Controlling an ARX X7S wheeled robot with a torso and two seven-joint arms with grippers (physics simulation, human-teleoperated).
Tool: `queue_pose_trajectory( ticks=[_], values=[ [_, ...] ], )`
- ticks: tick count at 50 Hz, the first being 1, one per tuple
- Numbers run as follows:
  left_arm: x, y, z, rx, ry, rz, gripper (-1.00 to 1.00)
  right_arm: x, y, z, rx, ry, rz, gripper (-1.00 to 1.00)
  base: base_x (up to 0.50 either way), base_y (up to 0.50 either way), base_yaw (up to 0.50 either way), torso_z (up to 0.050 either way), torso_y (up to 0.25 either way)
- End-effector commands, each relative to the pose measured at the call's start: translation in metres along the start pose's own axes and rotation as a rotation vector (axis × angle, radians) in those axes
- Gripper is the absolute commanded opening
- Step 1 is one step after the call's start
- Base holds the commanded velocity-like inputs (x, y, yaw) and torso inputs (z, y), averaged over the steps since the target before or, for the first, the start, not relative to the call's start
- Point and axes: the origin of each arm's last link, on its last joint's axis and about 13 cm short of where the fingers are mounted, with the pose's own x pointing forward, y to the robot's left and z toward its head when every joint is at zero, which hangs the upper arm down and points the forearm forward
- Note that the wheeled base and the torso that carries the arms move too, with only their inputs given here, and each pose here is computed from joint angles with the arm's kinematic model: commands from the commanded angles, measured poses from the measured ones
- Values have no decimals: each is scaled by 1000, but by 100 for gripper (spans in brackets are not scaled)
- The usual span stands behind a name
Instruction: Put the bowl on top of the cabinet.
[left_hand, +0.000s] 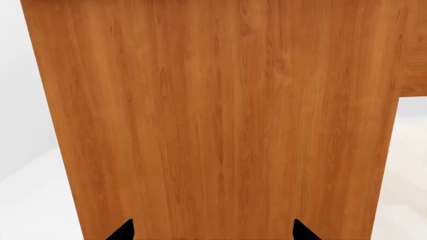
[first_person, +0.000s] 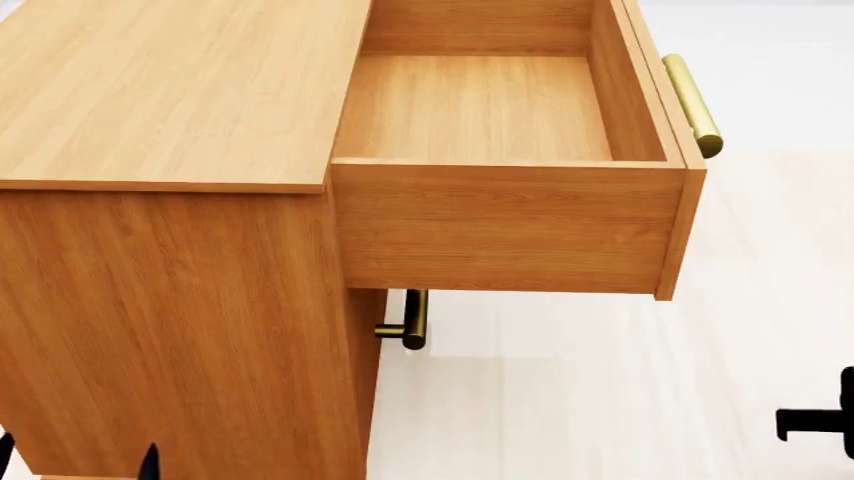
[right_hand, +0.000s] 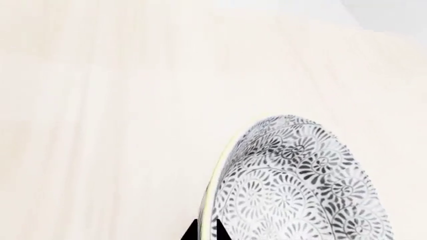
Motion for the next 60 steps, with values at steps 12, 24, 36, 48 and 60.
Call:
queue_pose_trajectory(
  ticks=[12, 24, 36, 48, 60],
  values=[
    [-12, 3, 4, -9, -17, -29, 100, -81, -25, 45, -27, -141, -111, -100, 0, 0, 0, 0, 0],
    [-16, 5, 6, -14, -25, -26, 100, -107, -28, 70, -46, -206, -127, -100, 0, 0, 0, 0, 1],
    [-16, 7, 0, -10, -17, -24, 100, -137, -31, 105, -71, -295, -192, -100, 0, 0, 0, 0, 0],
    [-13, 7, -3, -6, -13, -24, 100, -176, -36, 147, -74, -404, -263, -100, 0, 0, 0, 0, 1],
    [-2, 10, -5, -7, 3, -19, 100, -209, -28, 184, -116, -477, -269, -100, 0, 0, 0, 0, 0]
  ],
)
